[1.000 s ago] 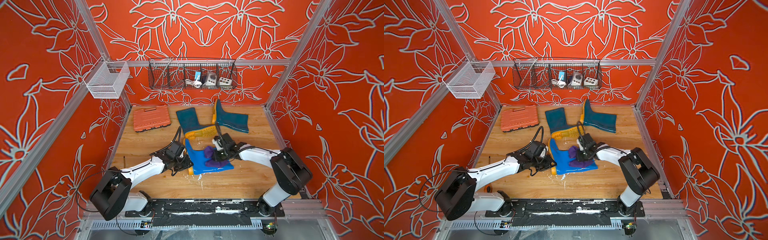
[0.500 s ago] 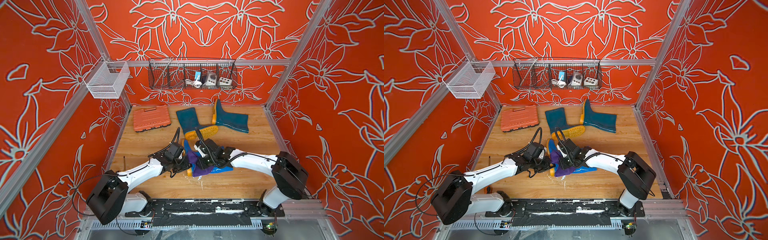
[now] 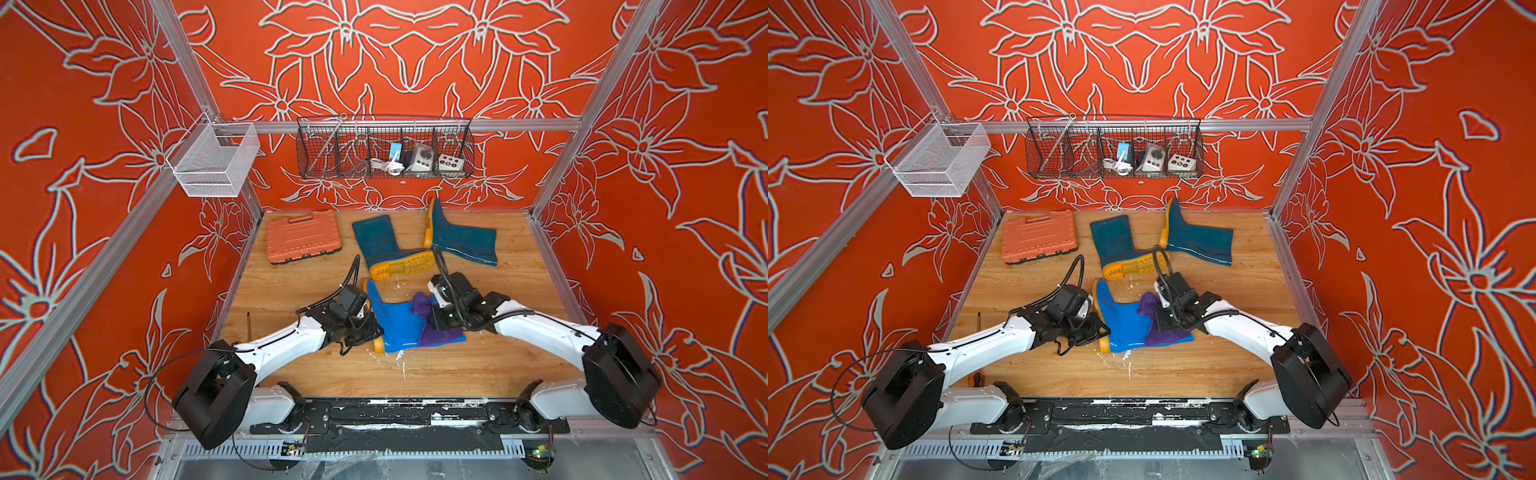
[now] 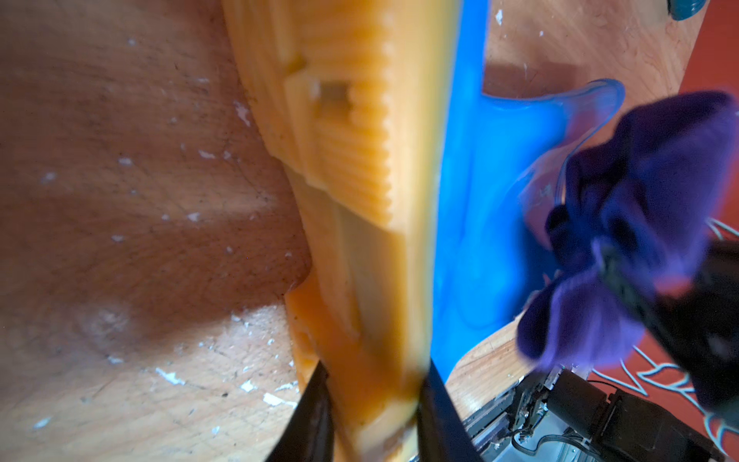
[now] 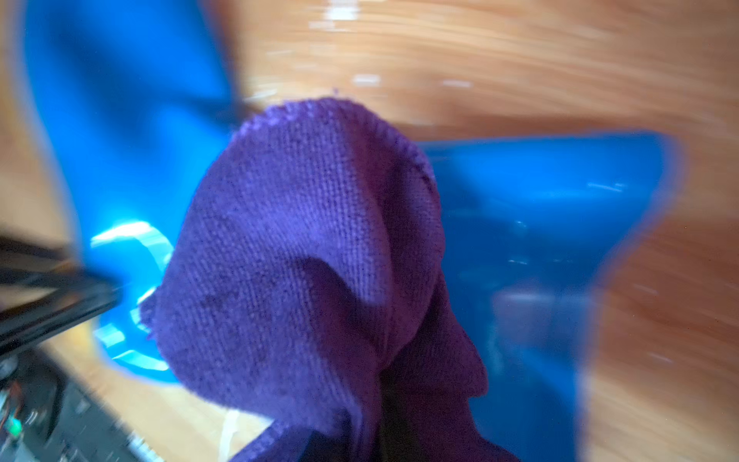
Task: Wipe the rubber boots with a cloth
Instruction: Wipe the dirt off the rubber boot.
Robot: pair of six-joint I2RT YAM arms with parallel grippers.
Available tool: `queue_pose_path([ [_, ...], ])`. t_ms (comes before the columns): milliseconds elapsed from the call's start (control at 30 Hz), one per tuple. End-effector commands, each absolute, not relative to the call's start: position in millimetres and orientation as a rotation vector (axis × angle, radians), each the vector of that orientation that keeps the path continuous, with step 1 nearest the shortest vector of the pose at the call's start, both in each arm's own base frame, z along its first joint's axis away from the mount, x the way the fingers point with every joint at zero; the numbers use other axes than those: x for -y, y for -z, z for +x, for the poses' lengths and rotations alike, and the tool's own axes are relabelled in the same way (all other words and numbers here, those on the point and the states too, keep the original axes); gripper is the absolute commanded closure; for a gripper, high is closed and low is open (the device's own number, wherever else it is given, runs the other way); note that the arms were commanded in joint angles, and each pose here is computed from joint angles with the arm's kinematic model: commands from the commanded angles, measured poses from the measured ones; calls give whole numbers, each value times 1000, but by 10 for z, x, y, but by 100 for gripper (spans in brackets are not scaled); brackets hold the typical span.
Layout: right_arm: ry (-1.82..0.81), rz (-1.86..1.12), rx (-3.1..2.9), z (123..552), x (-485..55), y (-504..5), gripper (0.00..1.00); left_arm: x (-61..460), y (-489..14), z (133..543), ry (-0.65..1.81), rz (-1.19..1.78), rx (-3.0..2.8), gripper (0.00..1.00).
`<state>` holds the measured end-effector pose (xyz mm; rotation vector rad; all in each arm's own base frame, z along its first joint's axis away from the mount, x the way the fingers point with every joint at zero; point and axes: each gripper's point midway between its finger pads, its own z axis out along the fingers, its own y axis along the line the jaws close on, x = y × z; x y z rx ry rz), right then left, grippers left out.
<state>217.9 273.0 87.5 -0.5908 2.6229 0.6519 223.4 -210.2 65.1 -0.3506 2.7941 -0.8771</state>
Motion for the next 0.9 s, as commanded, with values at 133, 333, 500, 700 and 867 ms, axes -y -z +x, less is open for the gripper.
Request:
queue_pose_path([
  [133,-602,-797,-2739,1860,-2990,-489,100,2029,-690,2098,844,-389,-2864,100],
  [333,-384,-453,-2871,2172,-1932,-357,100,1969,-754,2031,812,-359,-2880,100],
  [500,-469,-334,-2734,2136,-1902,-692,100,2052,-945,2047,919,-377,-2865,100],
  [700,-618,-696,-2250,1734,-3034,-1115,100,2138,-1085,2116,1050,-469,-2933,100],
  [867,-363,-936,-2374,1729,-3228,-664,100,2160,-1146,2233,1164,-505,-2925,100],
])
